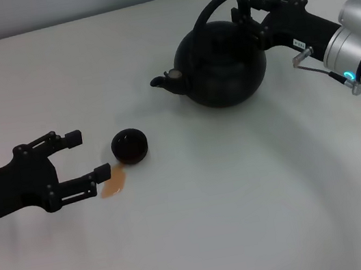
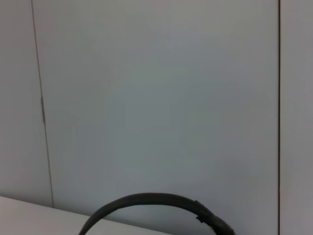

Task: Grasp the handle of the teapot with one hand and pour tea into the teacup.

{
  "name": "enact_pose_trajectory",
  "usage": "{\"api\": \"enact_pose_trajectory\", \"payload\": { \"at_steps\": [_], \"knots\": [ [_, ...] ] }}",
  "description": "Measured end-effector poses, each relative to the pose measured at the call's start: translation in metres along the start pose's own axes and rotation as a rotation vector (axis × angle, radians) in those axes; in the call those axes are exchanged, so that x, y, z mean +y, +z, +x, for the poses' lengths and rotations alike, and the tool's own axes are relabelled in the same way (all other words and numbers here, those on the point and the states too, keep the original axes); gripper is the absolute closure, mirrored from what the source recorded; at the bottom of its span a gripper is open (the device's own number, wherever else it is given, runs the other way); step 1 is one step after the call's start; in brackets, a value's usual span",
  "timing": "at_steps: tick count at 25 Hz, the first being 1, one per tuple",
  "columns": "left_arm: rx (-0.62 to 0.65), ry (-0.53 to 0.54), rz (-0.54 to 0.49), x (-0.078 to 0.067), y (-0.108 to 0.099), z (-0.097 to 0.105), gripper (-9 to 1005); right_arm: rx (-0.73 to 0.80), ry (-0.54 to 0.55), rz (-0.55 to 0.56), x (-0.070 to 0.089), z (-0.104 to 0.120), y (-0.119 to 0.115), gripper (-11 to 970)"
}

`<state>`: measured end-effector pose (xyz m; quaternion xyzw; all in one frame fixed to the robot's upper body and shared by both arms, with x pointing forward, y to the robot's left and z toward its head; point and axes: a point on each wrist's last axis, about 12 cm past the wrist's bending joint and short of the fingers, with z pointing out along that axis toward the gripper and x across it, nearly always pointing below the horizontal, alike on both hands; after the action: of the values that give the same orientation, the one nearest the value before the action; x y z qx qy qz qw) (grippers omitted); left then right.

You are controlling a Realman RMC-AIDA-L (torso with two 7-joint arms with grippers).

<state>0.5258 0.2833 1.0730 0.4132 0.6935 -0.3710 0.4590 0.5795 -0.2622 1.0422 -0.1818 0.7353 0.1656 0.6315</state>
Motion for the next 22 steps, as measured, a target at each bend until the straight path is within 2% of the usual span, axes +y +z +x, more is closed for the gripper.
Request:
{"api": "enact_pose_trajectory", "payload": {
  "at_steps": [10, 14, 22],
  "knots": [
    [0.002, 0.001, -0.004, 0.001, 0.0, 0.0, 133, -0.011, -0.007, 0.014, -0.003, 0.0, -0.005, 272],
    [0.002, 0.004, -0.004, 0.001, 0.0, -0.001, 133, -0.034, -0.013, 0.014, -0.003, -0.002, -0.009, 247],
    [0.001, 0.008, -0.004, 0.002, 0.001, -0.002, 133, -0.189, -0.023, -0.052, 0.003, -0.013, -0.026, 209]
  ]
}}
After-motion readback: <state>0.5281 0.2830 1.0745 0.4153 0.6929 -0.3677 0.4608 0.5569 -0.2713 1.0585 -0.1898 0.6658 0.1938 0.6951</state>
